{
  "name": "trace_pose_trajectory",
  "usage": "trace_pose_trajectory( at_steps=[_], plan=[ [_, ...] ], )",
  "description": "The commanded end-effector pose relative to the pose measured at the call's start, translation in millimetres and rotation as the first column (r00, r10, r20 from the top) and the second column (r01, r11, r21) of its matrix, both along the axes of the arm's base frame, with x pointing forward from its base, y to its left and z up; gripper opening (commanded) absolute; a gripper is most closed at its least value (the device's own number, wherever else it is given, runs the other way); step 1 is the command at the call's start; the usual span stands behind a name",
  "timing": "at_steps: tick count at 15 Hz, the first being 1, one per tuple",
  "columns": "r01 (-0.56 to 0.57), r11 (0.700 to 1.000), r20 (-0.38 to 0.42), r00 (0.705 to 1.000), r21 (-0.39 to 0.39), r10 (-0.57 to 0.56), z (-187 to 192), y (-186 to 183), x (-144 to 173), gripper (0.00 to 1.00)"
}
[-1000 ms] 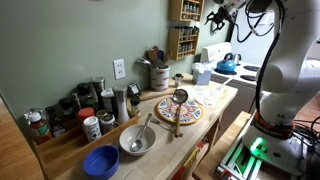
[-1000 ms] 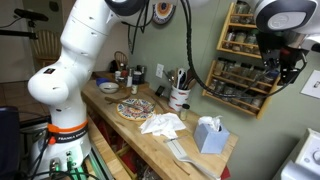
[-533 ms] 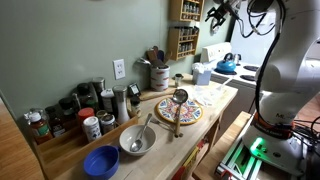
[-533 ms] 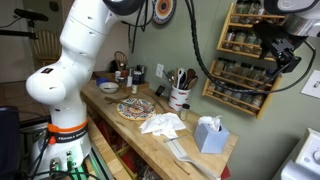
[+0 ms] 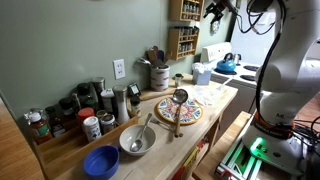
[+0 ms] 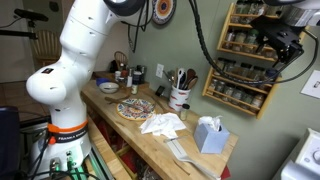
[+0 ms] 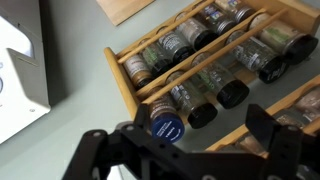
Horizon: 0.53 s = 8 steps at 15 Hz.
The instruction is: Move a bottle from the bottom rack to the counter
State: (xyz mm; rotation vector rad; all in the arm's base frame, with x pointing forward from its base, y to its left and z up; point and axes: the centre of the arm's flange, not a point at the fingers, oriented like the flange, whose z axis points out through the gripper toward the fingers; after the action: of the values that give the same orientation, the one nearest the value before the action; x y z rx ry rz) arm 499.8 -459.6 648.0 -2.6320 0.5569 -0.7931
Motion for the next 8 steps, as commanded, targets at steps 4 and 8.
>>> trace_pose_trajectory(
  at_steps=[4,8],
  plan=[
    [-0.095,0.989,0.064,0.993,-0.114,0.103,-4,6,20,1.0],
    [-0.219,0.941,0.097,0.963,-0.259,0.251,-14,3,39,1.0]
  ],
)
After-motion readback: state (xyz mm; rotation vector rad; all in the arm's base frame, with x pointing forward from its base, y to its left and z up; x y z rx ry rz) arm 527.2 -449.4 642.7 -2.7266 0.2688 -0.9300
